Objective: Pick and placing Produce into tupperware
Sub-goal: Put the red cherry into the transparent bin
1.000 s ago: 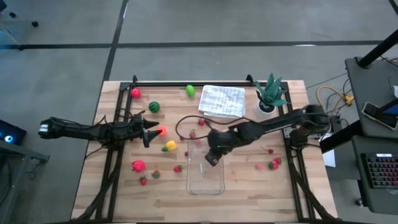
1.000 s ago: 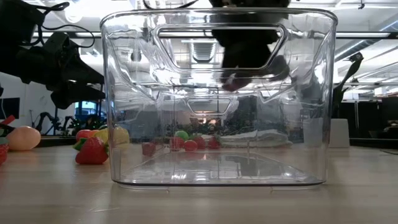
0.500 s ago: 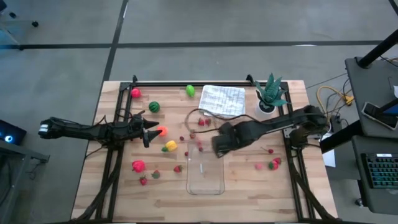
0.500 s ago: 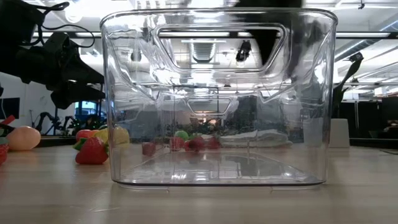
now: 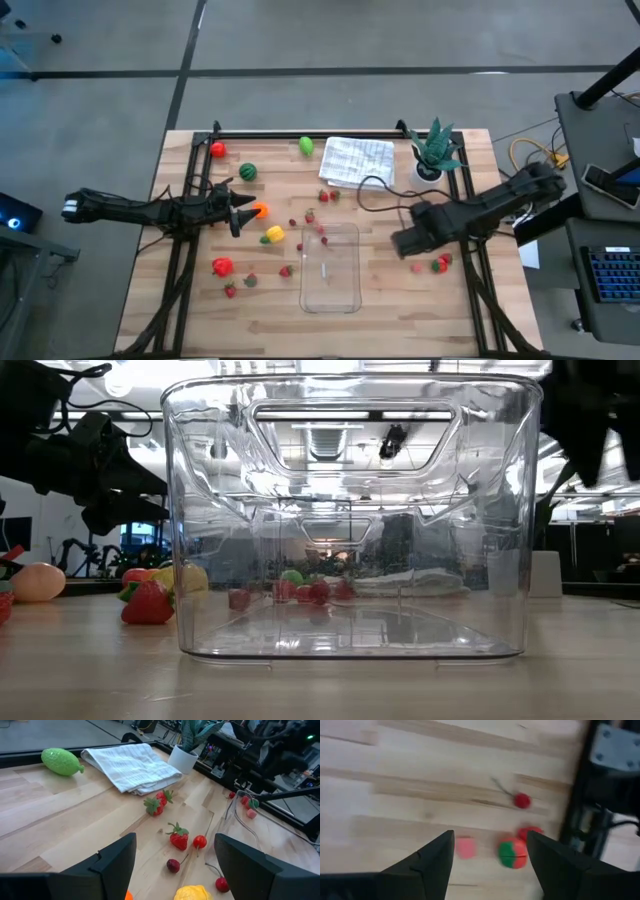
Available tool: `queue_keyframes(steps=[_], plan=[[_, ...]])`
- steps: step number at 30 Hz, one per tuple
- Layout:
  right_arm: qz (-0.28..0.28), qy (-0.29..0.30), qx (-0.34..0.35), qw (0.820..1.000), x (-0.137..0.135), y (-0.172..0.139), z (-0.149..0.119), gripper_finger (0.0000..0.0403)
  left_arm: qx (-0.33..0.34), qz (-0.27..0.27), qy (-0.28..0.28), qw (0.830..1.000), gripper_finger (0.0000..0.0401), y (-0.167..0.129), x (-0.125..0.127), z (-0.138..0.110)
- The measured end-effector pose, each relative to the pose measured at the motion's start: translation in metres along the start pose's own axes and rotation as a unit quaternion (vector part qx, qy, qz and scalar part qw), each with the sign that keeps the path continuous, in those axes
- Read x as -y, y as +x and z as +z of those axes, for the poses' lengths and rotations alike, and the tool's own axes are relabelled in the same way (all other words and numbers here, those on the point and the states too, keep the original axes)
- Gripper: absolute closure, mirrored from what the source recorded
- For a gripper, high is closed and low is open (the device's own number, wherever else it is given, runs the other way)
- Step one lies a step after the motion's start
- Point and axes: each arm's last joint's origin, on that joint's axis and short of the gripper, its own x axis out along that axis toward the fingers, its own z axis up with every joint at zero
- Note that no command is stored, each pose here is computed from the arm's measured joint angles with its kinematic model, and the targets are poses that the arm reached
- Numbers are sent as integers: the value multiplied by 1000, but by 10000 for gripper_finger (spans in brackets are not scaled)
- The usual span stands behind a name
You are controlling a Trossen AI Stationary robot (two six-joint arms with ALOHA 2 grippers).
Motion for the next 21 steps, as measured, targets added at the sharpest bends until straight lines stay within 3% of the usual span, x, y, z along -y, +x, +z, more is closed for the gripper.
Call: queue_keyframes(steps=[6, 10, 15, 21], plan=[[-5, 67, -52, 996, 24, 45, 0, 164, 0, 0, 0, 1000, 147, 0, 0, 0], [22, 122, -61, 990, 35, 67, 0, 161, 0, 0, 0, 1000, 147, 0, 0, 0], [8, 136, -57, 989, 48, 82, 2, 169, 1, 0, 0, 1000, 147, 0, 0, 0], [1, 209, -51, 977, 50, 87, 3, 178, 0, 0, 0, 1000, 147, 0, 0, 0]])
